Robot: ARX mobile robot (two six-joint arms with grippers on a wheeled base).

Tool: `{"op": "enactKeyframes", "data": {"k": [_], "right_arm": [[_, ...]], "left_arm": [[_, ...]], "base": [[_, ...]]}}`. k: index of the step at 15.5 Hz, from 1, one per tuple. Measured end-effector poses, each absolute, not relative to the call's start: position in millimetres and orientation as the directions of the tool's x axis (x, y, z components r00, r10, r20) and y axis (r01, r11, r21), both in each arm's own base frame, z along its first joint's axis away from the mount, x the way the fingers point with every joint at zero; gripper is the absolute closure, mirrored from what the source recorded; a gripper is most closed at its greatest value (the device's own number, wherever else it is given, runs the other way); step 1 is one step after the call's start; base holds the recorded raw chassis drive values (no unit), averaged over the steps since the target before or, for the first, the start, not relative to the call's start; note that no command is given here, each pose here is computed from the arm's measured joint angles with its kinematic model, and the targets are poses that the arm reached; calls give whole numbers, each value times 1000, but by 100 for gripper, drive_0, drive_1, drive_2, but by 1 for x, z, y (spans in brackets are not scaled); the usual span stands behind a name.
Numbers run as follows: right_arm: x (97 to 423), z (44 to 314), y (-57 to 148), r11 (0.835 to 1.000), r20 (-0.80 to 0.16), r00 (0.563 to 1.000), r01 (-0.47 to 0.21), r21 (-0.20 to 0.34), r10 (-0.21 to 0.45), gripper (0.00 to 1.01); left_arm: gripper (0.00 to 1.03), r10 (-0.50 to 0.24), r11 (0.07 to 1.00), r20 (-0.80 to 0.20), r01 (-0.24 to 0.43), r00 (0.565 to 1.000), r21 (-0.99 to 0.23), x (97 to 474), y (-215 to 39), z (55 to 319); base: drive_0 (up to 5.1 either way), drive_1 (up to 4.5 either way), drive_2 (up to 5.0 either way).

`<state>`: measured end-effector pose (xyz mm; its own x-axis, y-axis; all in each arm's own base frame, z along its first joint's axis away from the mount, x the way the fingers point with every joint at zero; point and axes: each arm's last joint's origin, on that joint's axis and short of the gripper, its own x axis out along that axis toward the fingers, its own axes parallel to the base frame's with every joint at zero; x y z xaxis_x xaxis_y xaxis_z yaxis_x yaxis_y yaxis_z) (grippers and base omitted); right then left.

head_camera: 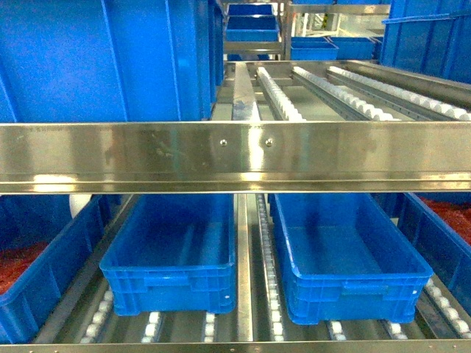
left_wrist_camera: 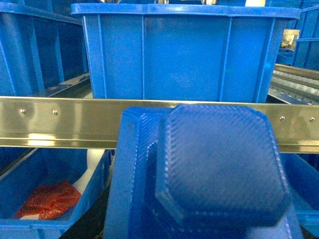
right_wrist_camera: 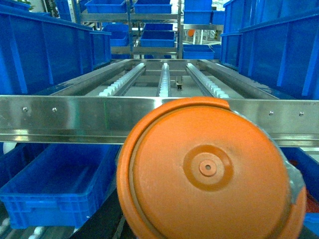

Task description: Sort blue parts and orange caps into right shelf containers

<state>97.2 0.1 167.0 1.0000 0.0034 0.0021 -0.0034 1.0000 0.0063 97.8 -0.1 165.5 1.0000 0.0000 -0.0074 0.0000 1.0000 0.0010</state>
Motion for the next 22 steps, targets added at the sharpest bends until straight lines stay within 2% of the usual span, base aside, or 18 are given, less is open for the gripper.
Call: {"op": "enactKeyframes", "data": {"k": [22], "right_arm": [[97, 167, 0, 1000, 2, 1000, 0, 6, 0, 56]], "left_arm": [[60, -1, 1000, -8, 1, 1000, 1, 98, 0, 165]], "base": [[0, 0, 0]]}}
